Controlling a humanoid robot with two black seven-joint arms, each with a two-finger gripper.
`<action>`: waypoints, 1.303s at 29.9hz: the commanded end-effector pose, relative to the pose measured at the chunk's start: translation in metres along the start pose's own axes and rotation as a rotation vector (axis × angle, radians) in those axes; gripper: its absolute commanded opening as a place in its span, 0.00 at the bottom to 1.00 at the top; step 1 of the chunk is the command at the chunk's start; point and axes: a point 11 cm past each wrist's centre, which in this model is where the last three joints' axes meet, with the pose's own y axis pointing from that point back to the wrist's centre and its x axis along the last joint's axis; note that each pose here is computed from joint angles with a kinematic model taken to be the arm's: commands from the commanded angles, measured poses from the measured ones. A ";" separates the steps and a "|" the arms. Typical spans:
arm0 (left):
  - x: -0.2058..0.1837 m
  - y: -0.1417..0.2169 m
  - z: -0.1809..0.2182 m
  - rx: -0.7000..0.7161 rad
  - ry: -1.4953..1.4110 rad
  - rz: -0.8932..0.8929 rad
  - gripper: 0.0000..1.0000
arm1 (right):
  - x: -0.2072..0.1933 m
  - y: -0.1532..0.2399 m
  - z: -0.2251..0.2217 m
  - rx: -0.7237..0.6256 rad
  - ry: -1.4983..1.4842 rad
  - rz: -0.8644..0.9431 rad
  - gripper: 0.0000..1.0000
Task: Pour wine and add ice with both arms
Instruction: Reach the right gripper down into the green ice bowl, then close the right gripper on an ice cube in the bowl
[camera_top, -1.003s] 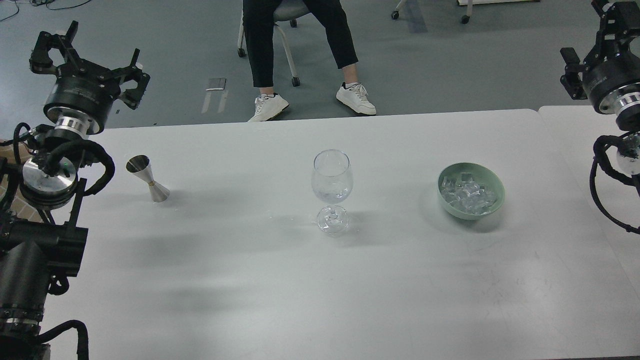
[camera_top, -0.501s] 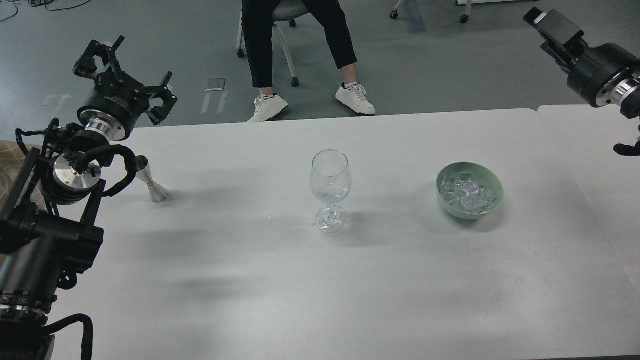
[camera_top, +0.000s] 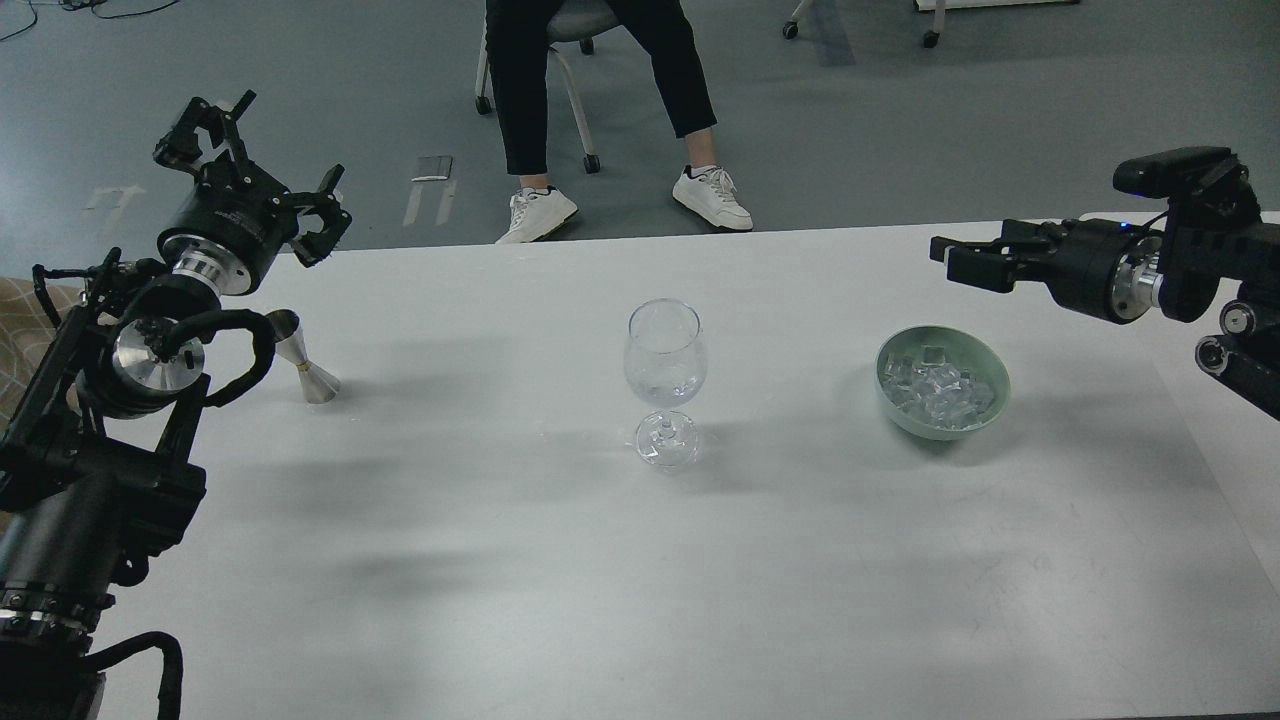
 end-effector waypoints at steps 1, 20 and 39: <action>0.000 0.000 0.001 0.000 -0.003 -0.003 0.96 | -0.015 -0.003 -0.005 0.008 0.036 -0.040 0.79; -0.002 0.002 -0.008 0.007 0.017 -0.005 0.96 | -0.057 0.001 -0.025 0.056 0.101 -0.096 0.56; -0.007 -0.001 -0.009 -0.003 0.052 -0.011 0.96 | -0.083 0.020 -0.003 -0.031 0.090 -0.149 0.58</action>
